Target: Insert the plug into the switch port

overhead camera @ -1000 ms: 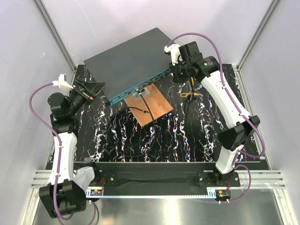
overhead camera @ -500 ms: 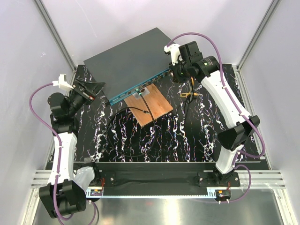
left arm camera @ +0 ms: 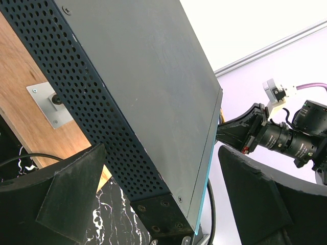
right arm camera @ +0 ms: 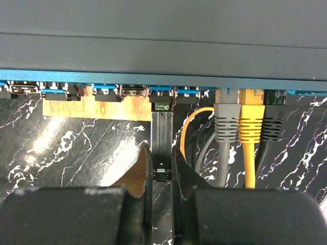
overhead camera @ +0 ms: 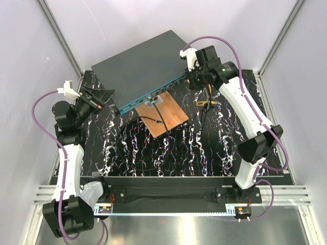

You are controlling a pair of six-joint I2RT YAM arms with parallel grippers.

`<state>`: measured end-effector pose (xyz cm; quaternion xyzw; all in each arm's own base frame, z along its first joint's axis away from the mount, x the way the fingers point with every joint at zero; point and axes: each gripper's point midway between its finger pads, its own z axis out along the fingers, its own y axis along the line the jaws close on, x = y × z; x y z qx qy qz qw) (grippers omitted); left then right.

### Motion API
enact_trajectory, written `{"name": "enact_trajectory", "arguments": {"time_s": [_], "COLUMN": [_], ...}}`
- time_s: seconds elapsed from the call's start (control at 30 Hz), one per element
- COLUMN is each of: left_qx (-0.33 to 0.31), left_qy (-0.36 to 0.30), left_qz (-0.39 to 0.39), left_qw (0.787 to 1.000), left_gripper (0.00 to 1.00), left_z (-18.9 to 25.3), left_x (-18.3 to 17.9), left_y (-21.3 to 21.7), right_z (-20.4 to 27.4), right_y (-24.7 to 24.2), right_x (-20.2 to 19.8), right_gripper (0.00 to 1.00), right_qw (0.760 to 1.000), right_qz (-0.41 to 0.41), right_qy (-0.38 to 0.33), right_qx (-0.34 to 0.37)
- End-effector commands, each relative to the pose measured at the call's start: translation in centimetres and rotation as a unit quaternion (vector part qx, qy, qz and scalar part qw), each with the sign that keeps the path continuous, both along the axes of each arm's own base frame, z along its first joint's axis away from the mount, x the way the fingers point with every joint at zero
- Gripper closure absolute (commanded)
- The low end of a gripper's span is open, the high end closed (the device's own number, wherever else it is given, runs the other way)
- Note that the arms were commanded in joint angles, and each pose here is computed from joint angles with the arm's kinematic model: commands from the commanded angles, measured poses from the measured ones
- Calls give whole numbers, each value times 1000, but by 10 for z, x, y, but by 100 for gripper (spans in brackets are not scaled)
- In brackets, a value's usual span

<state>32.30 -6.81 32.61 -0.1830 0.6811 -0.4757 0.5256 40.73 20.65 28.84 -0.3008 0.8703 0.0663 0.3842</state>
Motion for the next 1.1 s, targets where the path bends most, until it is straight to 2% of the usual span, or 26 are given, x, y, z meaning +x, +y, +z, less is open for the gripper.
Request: {"name": "enact_trajectory", "arguments": {"time_s": [0.0,0.47,1.07], "left_qx": [13,13,14], "left_qy": [-44,-43,-43], "left_qz": [-3,-2,-3], "left_qw": [999,999,999], "left_gripper": [1,1,1], "left_z": [20,19,18], "left_x": [-2,0,-1], "left_y": [0,1,1], "right_z": [25,26,18], "right_y": [3,18,23], "right_x": [11,12,14], "right_gripper": [100,100,100], "right_qw": [999,998,998], "right_qz": [-1,21,31], "right_qy": [-40,-27,-19], "right_qx": [22,46,43]}}
